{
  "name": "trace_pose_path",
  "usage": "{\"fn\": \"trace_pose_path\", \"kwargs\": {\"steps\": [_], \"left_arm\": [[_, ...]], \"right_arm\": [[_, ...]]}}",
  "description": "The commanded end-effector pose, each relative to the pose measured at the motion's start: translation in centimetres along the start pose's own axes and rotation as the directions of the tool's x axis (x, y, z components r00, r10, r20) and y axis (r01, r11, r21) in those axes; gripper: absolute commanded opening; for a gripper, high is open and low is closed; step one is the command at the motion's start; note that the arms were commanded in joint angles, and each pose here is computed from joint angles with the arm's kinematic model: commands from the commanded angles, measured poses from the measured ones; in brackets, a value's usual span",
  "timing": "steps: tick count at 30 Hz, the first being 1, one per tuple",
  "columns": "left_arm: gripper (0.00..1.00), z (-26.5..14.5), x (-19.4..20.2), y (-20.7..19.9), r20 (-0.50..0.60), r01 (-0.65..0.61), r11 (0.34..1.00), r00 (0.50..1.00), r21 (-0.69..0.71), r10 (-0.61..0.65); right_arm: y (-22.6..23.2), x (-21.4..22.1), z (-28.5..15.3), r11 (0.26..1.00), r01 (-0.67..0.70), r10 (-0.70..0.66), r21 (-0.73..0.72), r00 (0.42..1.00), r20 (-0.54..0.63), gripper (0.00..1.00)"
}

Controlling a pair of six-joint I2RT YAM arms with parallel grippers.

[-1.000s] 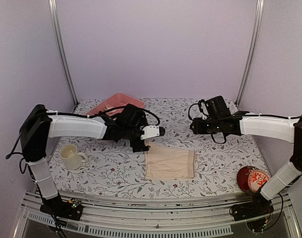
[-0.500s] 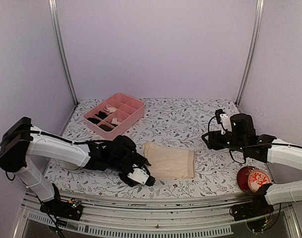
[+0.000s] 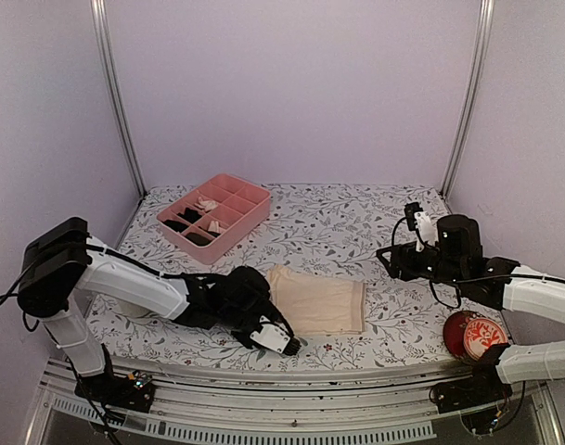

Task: Roll the underwear
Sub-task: Pick up the underwear from the center of the board.

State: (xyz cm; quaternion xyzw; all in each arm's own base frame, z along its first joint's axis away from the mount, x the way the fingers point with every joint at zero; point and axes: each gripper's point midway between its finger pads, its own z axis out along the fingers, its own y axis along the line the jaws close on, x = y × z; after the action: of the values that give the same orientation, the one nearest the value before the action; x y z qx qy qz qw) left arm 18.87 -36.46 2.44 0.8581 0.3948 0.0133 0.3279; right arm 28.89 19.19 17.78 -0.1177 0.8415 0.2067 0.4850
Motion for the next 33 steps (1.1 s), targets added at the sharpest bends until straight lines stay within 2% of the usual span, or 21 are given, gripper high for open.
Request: {"fn": "trace_pose_path", "kwargs": {"steps": [1, 6, 9, 13, 20, 23, 29, 31, 33], "left_arm": [[0.43, 1.1, 1.1, -1.9, -0.062, 0.013, 0.999, 0.998, 0.047, -0.011], [0.28, 1.3, 1.1, -2.2, -0.065, 0.017, 0.998, 0.998, 0.057, -0.014], [0.11, 1.4, 0.8, -1.8, -0.057, 0.042, 0.998, 0.998, 0.051, -0.039], [0.01, 1.2, 0.2, -0.9, -0.04, 0.075, 0.997, 0.997, 0.034, -0.073], [0.0, -0.8, -1.0, 1.3, 0.033, 0.122, 0.993, 0.992, 0.004, -0.122], [0.0, -1.7, -1.4, 2.4, 0.069, 0.15, 0.989, 0.986, 0.0, -0.149], [0.0, -2.8, -1.4, 4.5, 0.103, 0.2, 0.98, 0.975, -0.011, -0.198], [0.0, -2.8, -1.3, 5.0, 0.108, 0.221, 0.975, 0.97, 0.0, -0.22], [0.0, -2.9, -1.1, 5.6, 0.115, 0.249, 0.968, 0.962, 0.008, -0.249]], "right_arm": [[0.4, -0.2, -0.1, 1.0, 0.017, -0.017, -0.019, 1.0, 0.022, 0.68], [0.9, -0.2, -0.1, 0.998, 0.037, -0.036, -0.05, 0.999, 0.029, 0.68], [1.7, -0.3, -0.1, 0.994, 0.068, -0.064, -0.082, 0.997, 0.044, 0.68], [3.0, 0.0, -0.1, 0.984, 0.134, -0.126, -0.117, 0.99, 0.067, 0.71], [5.4, 1.5, 0.7, 0.948, 0.272, -0.264, -0.165, 0.962, 0.069, 0.74], [6.4, 2.3, 1.5, 0.941, 0.26, -0.26, -0.218, 0.965, 0.029, 0.7], [6.9, 4.5, 3.8, 0.942, 0.225, -0.254, -0.25, 0.963, -0.091, 0.54], [7.3, 5.1, 3.9, 0.936, 0.222, -0.265, -0.275, 0.955, -0.132, 0.54], [8.6, 5.1, 3.2, 0.911, 0.261, -0.308, -0.319, 0.945, -0.105, 0.59]]}}
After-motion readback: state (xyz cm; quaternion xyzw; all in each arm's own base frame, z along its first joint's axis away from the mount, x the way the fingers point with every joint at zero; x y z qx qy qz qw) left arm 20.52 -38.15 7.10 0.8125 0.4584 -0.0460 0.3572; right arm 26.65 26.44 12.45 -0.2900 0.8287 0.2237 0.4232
